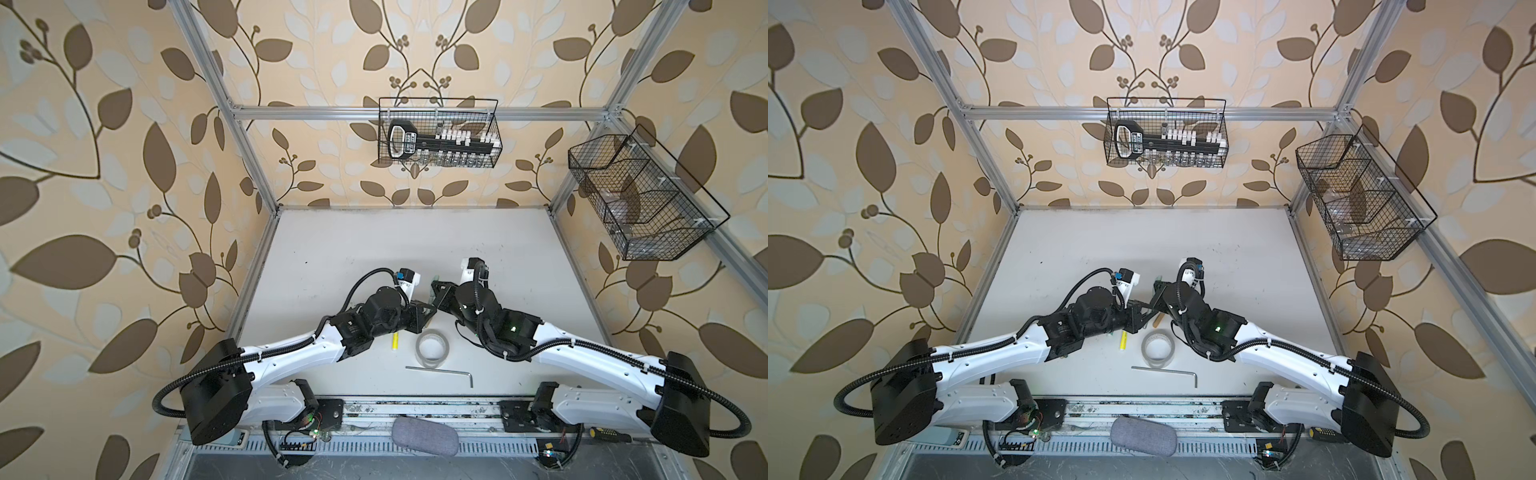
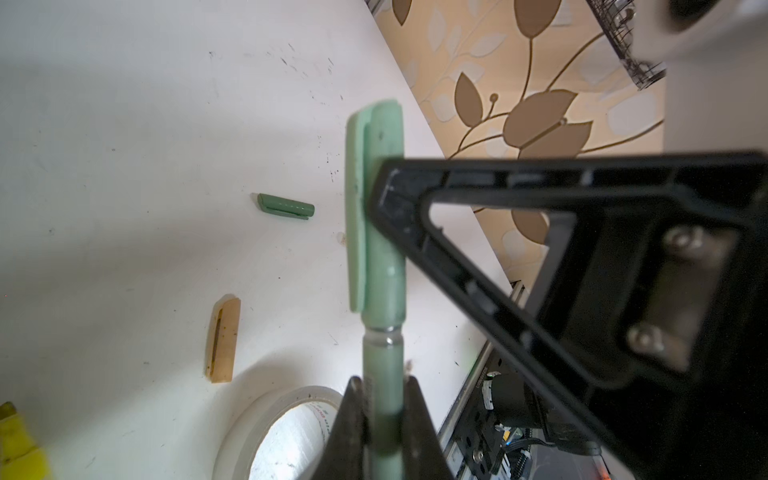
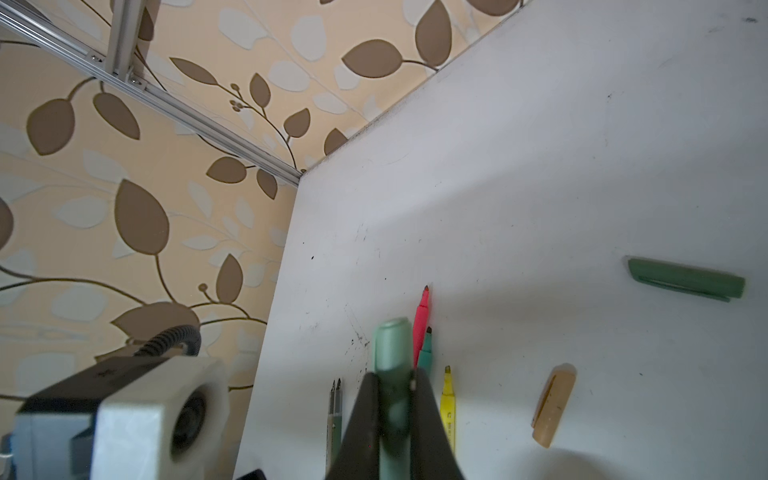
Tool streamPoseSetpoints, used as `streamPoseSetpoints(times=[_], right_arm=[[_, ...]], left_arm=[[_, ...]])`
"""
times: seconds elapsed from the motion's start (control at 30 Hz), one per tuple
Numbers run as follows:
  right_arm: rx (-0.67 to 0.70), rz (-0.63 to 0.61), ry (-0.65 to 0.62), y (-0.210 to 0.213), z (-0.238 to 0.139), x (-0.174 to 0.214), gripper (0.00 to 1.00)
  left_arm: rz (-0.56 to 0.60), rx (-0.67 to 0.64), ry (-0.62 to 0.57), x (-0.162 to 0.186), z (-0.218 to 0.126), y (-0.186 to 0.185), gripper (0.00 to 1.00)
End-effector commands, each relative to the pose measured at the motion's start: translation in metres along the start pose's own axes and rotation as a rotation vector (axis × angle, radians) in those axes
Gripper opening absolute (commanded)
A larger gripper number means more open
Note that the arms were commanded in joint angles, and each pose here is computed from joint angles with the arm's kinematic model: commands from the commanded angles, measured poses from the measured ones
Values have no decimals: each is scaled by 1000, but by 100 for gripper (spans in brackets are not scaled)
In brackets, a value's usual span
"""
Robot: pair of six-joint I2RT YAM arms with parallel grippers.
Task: Insert the pens into the pen caps
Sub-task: 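Push the cap down onto the pen tip with the right gripper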
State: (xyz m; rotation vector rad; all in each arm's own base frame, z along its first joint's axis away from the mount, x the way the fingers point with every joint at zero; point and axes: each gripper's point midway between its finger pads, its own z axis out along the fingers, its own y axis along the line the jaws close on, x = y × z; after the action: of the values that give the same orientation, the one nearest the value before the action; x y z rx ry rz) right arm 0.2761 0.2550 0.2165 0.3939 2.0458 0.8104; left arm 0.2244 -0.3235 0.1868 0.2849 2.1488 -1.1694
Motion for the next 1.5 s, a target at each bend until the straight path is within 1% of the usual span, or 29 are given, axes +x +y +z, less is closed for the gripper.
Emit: streamPoseSetpoints(times=[0.0, 0.17, 0.37, 0.43, 0.5, 0.53, 0.67, 0.8, 0.87, 0.9, 1.03, 1.07, 1.17, 1.47], right_arm=[[-27, 36, 34, 2, -4, 14, 2], [-46, 45, 58, 8, -5, 25, 1], [-57, 39, 66, 16, -9, 34, 1], [-58, 34, 64, 16, -12, 35, 1], [-63, 29, 54, 18, -15, 34, 4], [-62, 26, 51, 19, -16, 33, 8], [-64, 18, 26, 19, -25, 24, 31], [-71, -2, -17, 22, -38, 4, 53], [-85, -24, -25, 27, -43, -7, 63], [-94, -40, -20, 31, -44, -12, 65], [-88, -35, 4, 28, -40, -30, 64], [-85, -22, 4, 24, -38, -35, 63], [-106, -20, 19, 23, -33, -43, 63], [-134, -84, 56, 39, -24, -44, 64]], left_arm=[[25, 63, -111, -23, -11, -18, 0], [45, 77, -131, -24, -14, -19, 0], [51, 57, -148, -26, -15, -15, 0], [54, 56, -154, -26, -16, -15, 0], [57, 56, -157, -26, -18, -15, 0], [58, 60, -158, -26, -18, -15, 0], [76, 84, -156, -26, -20, -20, 0], [99, 107, -154, -25, -22, -24, 0], [114, 124, -148, -24, -22, -27, 0], [130, 144, -142, -23, -22, -31, 0], [153, 194, -136, -20, -24, -40, 0], [155, 196, -138, -20, -25, -40, 0], [162, 187, -139, -20, -25, -38, 0], [165, 184, -135, -20, -23, -38, 0]])
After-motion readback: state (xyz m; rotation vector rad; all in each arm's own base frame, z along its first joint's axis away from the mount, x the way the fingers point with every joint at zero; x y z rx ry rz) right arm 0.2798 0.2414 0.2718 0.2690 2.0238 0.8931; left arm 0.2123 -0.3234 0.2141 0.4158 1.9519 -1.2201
